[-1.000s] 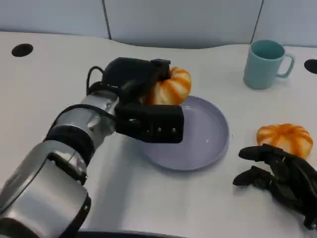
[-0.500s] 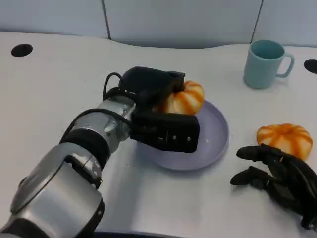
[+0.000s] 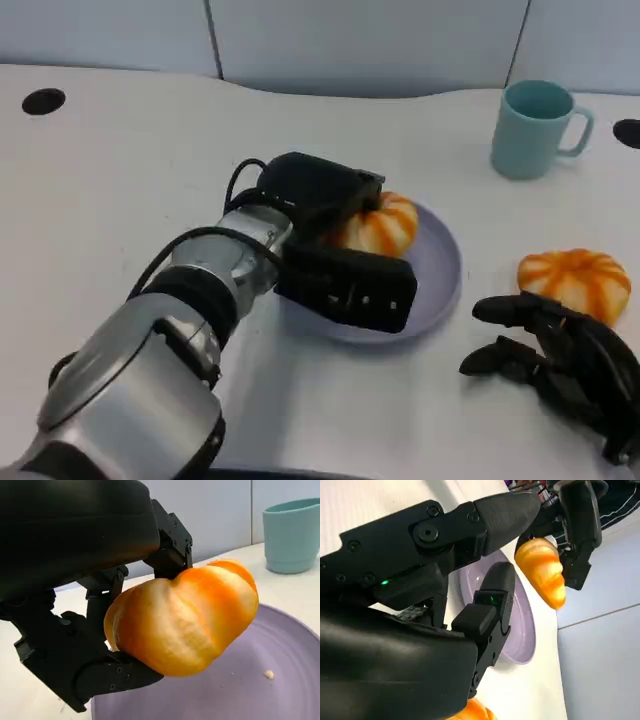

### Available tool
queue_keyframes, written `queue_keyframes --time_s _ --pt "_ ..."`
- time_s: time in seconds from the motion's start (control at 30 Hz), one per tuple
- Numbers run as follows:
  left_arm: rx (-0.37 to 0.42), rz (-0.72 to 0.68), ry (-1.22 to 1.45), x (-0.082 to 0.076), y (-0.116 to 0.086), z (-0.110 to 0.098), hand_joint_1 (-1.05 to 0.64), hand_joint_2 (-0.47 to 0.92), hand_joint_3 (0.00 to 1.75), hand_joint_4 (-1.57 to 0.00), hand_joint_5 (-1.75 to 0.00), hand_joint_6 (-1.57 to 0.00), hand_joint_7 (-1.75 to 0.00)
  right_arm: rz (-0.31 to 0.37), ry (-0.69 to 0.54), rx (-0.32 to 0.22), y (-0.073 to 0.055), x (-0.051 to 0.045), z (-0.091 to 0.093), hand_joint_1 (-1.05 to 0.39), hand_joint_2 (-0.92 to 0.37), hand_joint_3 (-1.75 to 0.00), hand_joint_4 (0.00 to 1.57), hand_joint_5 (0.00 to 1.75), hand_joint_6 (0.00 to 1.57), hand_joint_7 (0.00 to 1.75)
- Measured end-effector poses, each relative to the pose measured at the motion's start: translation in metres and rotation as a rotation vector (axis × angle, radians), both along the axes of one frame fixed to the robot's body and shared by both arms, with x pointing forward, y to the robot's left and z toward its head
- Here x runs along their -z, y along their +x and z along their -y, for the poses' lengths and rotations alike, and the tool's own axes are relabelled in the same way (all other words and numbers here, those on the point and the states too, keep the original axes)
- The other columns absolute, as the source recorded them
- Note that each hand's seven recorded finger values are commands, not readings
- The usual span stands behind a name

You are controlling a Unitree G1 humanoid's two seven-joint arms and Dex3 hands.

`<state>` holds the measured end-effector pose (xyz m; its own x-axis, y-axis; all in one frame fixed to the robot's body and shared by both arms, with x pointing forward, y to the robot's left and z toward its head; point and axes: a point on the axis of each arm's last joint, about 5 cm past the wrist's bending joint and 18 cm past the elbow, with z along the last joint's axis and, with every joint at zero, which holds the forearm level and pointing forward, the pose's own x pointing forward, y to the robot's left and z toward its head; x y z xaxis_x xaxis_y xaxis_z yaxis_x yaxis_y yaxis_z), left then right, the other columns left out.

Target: Grasp the bread from the table and place it into the plate.

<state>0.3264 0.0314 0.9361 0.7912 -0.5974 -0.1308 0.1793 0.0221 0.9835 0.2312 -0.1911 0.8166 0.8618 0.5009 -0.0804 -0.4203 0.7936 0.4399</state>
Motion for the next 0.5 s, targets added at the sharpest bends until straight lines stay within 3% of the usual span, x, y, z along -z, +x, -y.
queue_keyframes --time_s 0.3,0.37,0.43,0.47,0.5 --pt "0.001 -0.004 -0.001 0.0 -0.0002 0.0005 -0.35 0.54 0.97 -0.92 -1.75 -0.68 -1.75 0.0 0.004 0.0 -0.0001 0.0001 0.0001 -0.38 -0.92 -0.08 0.67 1.07 0.79 0.56" --pt "-0.002 -0.015 -0.004 -0.0002 -0.0001 0.0007 -0.39 0.71 0.54 -0.79 -1.43 -0.81 -0.94 0.0 0.004 -0.001 -0.0001 0.0002 0.0001 -0.4 -0.92 -0.06 0.68 1.08 0.81 0.57" --pt "-0.007 -0.054 -0.015 -0.0008 0.0 0.0012 -0.4 0.79 0.37 -0.77 -1.36 -0.88 -0.71 -0.001 0.008 0.0 -0.0002 0.0005 0.0001 -0.4 -0.92 -0.06 0.69 1.08 0.81 0.56" --pt "-0.007 -0.07 -0.017 -0.001 -0.0001 0.0016 -0.41 0.84 0.28 -0.55 -1.06 -0.67 -0.43 -0.001 0.01 0.001 -0.0002 0.0006 0.0 -0.39 -0.92 -0.06 0.68 1.08 0.8 0.56" --pt "-0.007 -0.089 -0.018 -0.0013 -0.0001 0.0019 -0.42 0.87 0.21 -0.5 -0.92 -0.62 -0.29 -0.001 0.01 0.001 -0.0002 0.0007 0.0 -0.39 -0.92 -0.07 0.68 1.08 0.8 0.56"
